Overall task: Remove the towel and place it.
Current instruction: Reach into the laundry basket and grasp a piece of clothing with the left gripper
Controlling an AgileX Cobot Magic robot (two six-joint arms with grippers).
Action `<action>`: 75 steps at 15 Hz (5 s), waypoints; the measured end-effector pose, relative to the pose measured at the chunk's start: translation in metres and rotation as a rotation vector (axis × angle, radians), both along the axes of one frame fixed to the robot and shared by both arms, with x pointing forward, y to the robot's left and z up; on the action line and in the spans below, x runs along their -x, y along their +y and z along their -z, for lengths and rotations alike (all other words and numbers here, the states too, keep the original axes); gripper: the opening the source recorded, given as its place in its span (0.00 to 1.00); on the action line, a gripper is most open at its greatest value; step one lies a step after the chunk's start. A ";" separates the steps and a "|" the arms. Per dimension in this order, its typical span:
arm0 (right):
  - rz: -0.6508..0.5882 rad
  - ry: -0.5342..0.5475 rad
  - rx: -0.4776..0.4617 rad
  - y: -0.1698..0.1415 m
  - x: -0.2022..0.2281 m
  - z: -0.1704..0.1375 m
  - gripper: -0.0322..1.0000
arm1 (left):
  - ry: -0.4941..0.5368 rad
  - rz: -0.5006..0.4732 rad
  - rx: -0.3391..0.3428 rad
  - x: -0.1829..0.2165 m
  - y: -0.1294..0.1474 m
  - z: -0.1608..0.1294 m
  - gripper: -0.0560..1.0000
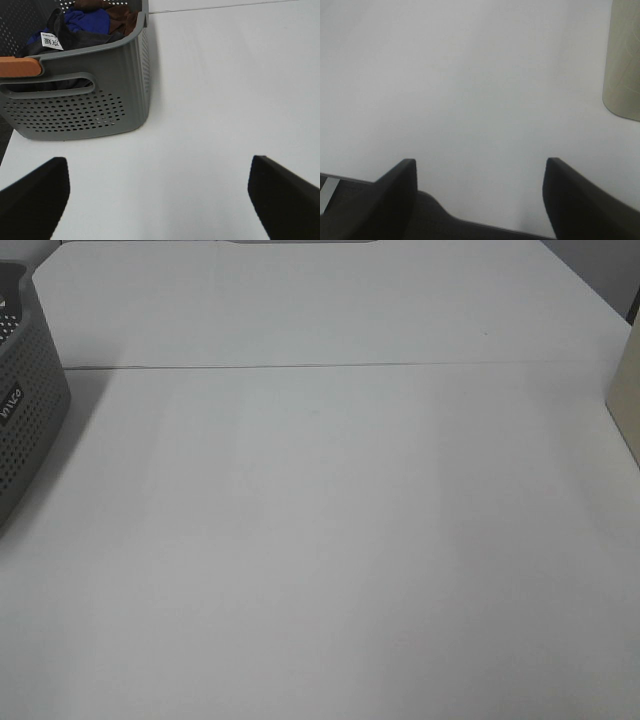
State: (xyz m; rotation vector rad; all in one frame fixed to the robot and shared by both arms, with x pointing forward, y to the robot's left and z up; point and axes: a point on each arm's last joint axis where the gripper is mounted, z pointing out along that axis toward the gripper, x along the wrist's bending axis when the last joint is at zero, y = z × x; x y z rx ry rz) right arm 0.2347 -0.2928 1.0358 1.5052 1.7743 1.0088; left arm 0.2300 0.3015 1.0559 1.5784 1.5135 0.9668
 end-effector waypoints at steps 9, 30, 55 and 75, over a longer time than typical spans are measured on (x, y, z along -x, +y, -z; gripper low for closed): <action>0.000 0.000 0.000 0.000 0.000 0.000 0.70 | 0.000 0.000 0.000 0.000 0.000 0.000 0.91; -0.001 0.000 -0.001 0.000 0.000 0.000 0.70 | 0.000 0.000 0.000 0.000 0.000 0.000 0.91; -0.001 0.000 -0.001 0.000 0.000 0.000 0.70 | 0.366 -0.148 -0.125 -0.158 0.016 -0.116 0.91; -0.001 0.000 -0.002 0.000 0.000 0.000 0.70 | 0.459 -0.303 0.093 -0.317 0.171 0.050 0.91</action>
